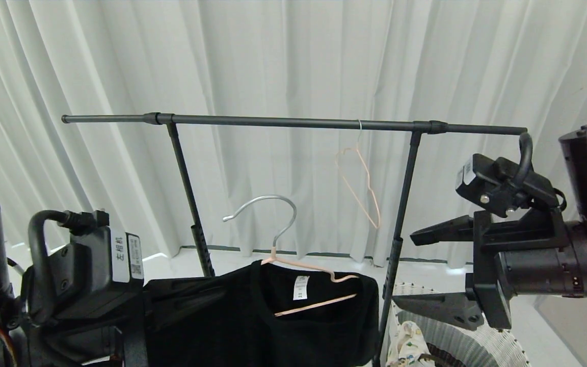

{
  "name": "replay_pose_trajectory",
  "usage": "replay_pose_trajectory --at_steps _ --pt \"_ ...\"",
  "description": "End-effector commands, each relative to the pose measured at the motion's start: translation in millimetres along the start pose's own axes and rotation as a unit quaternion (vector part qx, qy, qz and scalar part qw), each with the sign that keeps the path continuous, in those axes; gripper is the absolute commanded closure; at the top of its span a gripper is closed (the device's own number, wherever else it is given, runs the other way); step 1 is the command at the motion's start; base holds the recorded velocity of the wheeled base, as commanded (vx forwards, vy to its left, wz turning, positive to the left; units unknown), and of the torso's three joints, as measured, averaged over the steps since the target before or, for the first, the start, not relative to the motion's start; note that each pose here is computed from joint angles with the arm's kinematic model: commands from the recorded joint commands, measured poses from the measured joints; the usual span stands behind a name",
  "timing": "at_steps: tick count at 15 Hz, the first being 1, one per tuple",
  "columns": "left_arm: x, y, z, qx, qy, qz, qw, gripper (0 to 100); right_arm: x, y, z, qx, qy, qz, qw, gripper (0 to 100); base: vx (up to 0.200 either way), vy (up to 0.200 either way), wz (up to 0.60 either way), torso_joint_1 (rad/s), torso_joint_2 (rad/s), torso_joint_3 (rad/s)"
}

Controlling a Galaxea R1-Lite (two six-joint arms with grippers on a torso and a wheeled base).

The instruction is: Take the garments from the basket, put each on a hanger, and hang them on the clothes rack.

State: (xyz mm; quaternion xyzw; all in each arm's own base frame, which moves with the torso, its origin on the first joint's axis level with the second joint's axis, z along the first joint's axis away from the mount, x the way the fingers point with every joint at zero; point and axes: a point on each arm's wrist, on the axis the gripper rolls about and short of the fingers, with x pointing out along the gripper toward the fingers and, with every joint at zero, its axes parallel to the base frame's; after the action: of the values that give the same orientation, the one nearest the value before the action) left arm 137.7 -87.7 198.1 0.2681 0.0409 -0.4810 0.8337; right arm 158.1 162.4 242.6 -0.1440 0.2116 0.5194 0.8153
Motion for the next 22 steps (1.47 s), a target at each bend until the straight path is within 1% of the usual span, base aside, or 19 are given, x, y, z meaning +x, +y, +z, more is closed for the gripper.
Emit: replay_pose_trajectory --at_steps 1,5,7,9,12,14,17,20,21,22 --pt "-5.2 -4.2 6.0 0.01 -0.017 -0.003 0.9998 100 12.7 5.6 1.9 -0.022 0.016 0.029 0.9992 0 0.0 0.0 0.0 0.0 0.0 0.0" --pt "-9.3 -9.7 12.3 0.022 -0.036 -0.012 0.9991 100 53.5 4.0 8.9 -0.061 0.039 0.064 0.9953 0 0.0 0.0 0.0 0.0 0.0 0.0" --pt "-10.5 -10.5 13.3 0.024 -0.039 -0.013 0.9989 100 72.8 4.4 14.2 -0.069 0.045 0.074 0.9939 0 0.0 0.0 0.0 0.0 0.0 0.0" --pt "-10.2 -11.1 14.2 0.025 -0.041 -0.015 0.9987 100 85.2 3.8 18.0 -0.07 0.047 0.078 0.9933 0 0.0 0.0 0.0 0.0 0.0 0.0" --pt "-9.8 -11.2 14.1 0.025 -0.041 -0.016 0.9987 100 97.6 2.8 18.0 -0.071 0.049 0.078 0.9932 0 0.0 0.0 0.0 0.0 0.0 0.0" --pt "-10.2 -11.2 14.3 0.025 -0.041 -0.015 0.9987 100 100.9 3.3 16.7 -0.071 0.052 0.08 0.9929 0 0.0 0.0 0.0 0.0 0.0 0.0" --pt "-9.9 -12.0 15.3 0.027 -0.043 -0.018 0.9985 100 110.5 2.8 16.1 -0.075 0.045 0.079 0.993 0 0.0 0.0 0.0 0.0 0.0 0.0" --pt "-9.9 -11.9 15.8 0.027 -0.044 -0.019 0.9985 100 114.8 2.5 14.7 -0.078 0.046 0.079 0.9927 0 0.0 0.0 0.0 0.0 0.0 0.0" --pt "-10.0 -11.7 16.2 0.027 -0.045 -0.018 0.9985 100 117.4 2.0 14.0 -0.085 0.045 0.08 0.9921 100 0.0 0.0 0.0 0.0 0.0 0.0" --pt "-10.0 -11.7 16.2 0.027 -0.045 -0.019 0.9984 100 117.9 1.9 14.1 -0.088 0.045 0.079 0.9919 100 0.0 0.0 0.0 0.0 0.0 0.0"
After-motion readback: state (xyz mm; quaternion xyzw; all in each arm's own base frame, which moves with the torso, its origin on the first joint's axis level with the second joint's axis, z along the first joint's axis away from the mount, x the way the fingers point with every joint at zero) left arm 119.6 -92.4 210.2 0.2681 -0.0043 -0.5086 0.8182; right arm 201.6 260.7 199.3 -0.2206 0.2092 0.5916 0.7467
